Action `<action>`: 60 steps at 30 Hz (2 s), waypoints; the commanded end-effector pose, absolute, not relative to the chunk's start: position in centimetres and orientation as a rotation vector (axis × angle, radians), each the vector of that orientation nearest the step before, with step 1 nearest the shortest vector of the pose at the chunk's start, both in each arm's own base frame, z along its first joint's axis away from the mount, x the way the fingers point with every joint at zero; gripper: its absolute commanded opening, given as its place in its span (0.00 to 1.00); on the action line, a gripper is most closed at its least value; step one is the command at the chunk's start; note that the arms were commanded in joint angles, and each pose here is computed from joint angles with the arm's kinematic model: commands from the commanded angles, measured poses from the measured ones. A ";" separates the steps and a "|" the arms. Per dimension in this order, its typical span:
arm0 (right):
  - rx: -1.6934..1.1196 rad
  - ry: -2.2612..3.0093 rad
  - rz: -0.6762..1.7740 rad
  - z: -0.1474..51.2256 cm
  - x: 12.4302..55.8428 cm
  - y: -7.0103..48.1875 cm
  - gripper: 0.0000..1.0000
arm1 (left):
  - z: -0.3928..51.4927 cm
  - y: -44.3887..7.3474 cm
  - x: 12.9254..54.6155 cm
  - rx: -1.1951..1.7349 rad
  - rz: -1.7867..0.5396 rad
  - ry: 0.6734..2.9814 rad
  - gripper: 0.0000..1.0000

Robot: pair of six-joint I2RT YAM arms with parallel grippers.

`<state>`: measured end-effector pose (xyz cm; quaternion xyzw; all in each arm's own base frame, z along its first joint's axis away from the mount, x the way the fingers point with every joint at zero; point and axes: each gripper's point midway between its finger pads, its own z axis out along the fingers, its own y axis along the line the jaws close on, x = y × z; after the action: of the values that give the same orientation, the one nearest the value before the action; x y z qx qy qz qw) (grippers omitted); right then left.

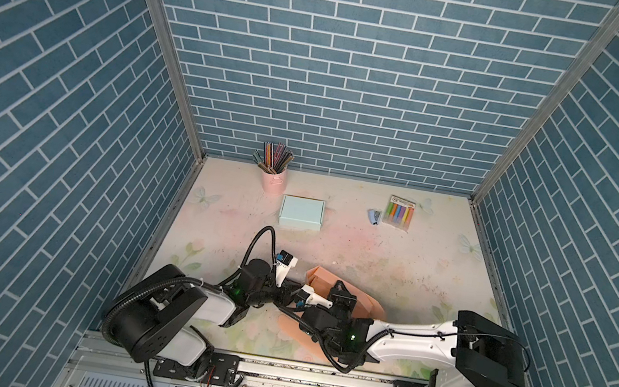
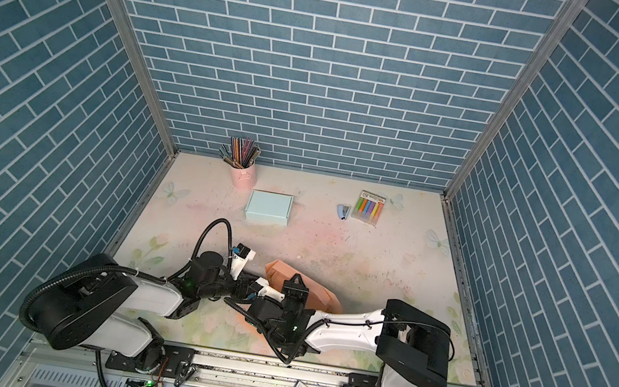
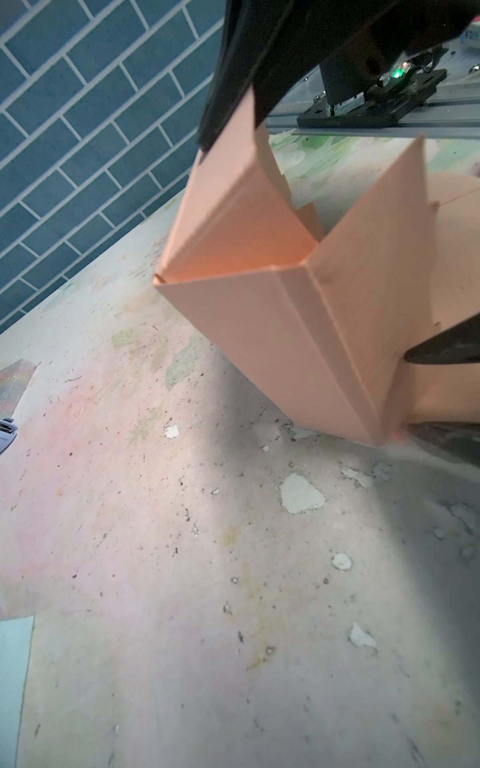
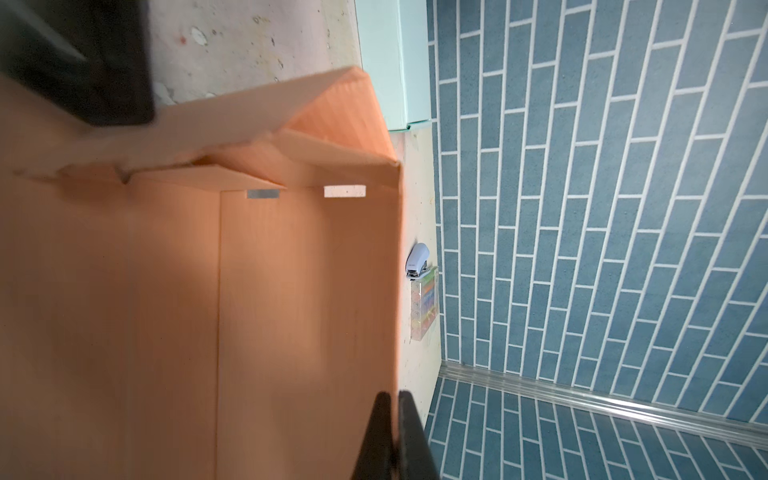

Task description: Fold the paper box

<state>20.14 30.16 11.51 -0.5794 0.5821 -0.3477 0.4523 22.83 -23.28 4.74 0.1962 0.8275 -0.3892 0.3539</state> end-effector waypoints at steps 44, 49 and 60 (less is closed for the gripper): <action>-1.525 1.342 -0.877 10.3 18.6 30.8 0.00 | 7.3 -26.9 22.1 0.739 -1.041 1.887 0.45; -1.516 1.344 -0.864 10.7 18.5 30.8 0.00 | 7.7 -27.1 22.6 0.723 -1.029 1.875 0.43; -1.513 1.345 -0.834 10.9 18.2 31.2 0.00 | 8.4 -26.0 24.1 0.651 -0.855 1.847 0.40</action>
<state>19.27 30.63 11.35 -0.5861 0.5594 -0.3594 0.4630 22.77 -26.24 7.00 0.2773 0.7683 -0.3744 0.4389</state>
